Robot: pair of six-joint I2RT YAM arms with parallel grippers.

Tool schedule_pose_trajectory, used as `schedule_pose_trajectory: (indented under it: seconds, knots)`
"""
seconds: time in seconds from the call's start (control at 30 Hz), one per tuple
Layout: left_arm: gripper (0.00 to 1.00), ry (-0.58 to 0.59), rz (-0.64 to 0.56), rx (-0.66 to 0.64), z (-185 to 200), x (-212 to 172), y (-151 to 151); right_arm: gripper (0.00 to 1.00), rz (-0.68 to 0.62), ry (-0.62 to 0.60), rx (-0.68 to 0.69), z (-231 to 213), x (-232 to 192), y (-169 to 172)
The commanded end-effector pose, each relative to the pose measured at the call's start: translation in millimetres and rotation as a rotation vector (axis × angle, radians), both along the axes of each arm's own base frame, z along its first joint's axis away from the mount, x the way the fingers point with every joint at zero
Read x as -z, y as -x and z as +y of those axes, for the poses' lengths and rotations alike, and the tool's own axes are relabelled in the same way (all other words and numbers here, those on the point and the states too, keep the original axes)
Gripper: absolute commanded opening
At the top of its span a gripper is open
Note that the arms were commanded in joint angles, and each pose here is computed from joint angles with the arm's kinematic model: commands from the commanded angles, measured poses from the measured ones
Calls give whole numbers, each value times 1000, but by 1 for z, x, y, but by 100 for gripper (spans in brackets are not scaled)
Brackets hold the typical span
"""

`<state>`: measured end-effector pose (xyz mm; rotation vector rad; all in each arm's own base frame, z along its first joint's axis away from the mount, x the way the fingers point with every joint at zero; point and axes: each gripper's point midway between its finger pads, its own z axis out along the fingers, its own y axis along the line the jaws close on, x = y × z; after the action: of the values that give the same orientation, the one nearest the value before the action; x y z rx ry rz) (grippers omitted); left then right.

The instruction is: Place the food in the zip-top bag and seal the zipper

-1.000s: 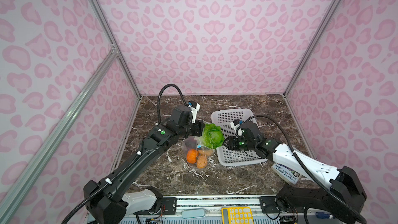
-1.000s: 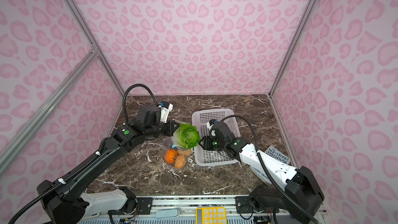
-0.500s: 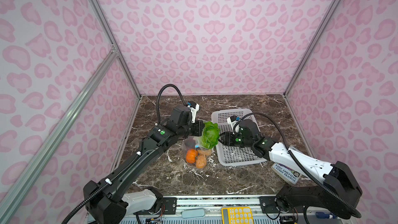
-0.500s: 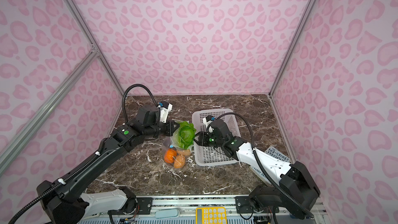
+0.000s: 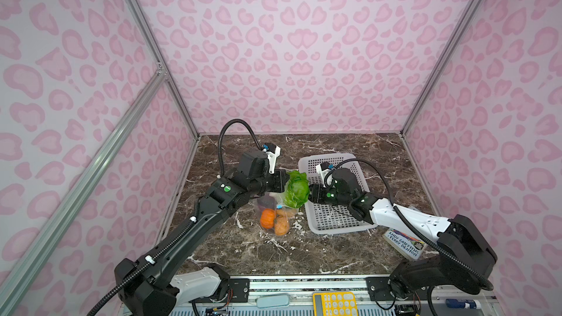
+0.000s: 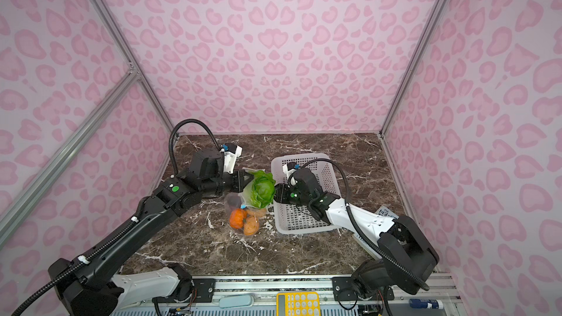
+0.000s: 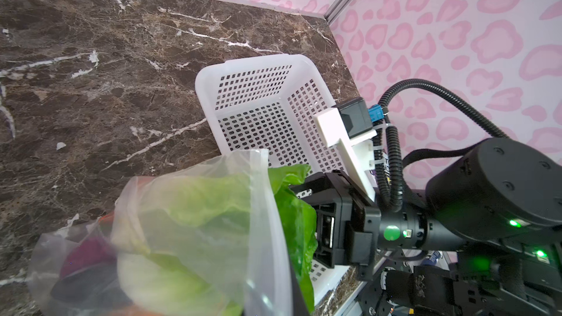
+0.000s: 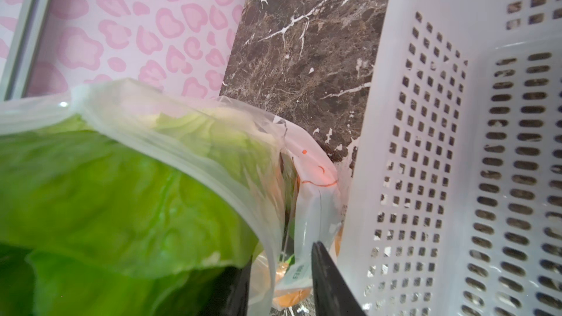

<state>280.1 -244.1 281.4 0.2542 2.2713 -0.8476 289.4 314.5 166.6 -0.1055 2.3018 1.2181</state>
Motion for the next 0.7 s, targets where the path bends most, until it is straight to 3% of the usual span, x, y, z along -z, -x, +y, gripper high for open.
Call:
schedule_pose_trajectory:
  seconds: [0.0, 0.07, 0.13, 0.23, 0.47, 0.67]
  knots:
    - [3, 61, -45, 16, -7, -17, -3, 36, -42, -88, -10, 9, -15, -4]
    - [3, 64, -50, 15, -7, -19, -3, 34, -47, -107, -9, 11, -17, -5]
    - [3, 62, -54, 12, -6, -20, -3, 25, -48, -111, -8, 11, -18, -5]
    - [3, 57, -64, 1, -4, -21, -4, 0, -55, -105, -12, 11, -21, -5]
    - [3, 46, -95, -60, 11, -28, -6, 0, -78, 14, 16, -8, -24, -4]
    - [3, -38, -118, -218, 46, -19, -16, 0, -112, 230, 64, -35, -37, -3]
